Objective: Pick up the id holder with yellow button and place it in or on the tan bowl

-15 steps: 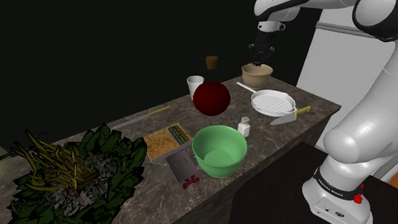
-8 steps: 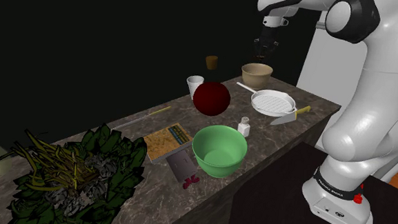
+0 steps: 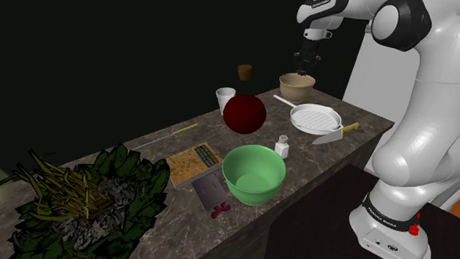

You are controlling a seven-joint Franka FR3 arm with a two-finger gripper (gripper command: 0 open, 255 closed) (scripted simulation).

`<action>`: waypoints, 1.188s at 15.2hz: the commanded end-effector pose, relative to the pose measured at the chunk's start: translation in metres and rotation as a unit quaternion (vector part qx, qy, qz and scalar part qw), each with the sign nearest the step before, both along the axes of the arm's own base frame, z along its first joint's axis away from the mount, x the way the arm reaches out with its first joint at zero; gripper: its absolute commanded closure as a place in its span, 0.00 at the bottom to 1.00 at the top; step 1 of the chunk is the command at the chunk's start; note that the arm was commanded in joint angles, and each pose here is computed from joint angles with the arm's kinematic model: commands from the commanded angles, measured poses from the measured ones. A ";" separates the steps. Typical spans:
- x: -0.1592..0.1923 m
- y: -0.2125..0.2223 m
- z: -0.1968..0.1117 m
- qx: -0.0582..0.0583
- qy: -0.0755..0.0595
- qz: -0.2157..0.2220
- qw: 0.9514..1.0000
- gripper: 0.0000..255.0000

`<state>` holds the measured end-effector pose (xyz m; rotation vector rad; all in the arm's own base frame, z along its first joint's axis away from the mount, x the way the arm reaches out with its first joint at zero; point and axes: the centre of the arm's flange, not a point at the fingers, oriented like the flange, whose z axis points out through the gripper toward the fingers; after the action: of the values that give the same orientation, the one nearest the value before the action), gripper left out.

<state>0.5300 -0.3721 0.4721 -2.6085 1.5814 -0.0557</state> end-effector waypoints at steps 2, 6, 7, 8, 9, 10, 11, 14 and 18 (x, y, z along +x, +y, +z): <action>0.000 0.001 -0.016 0.000 0.000 0.000 1.000 1.00; 0.000 0.001 -0.037 0.000 0.000 0.000 1.000 1.00; 0.000 0.001 -0.041 0.000 0.000 0.000 1.000 1.00; 0.000 0.001 -0.041 0.000 0.000 0.000 1.000 1.00; 0.000 0.001 -0.041 0.000 0.000 0.000 1.000 1.00; 0.000 0.001 -0.041 0.000 0.000 0.000 1.000 1.00; 0.000 0.001 -0.041 0.000 0.000 0.000 1.000 1.00; 0.000 0.001 -0.041 0.000 0.000 0.000 1.000 1.00; 0.000 0.001 -0.041 0.000 0.000 0.000 1.000 0.00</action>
<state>0.5298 -0.3713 0.4315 -2.6087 1.5811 -0.0565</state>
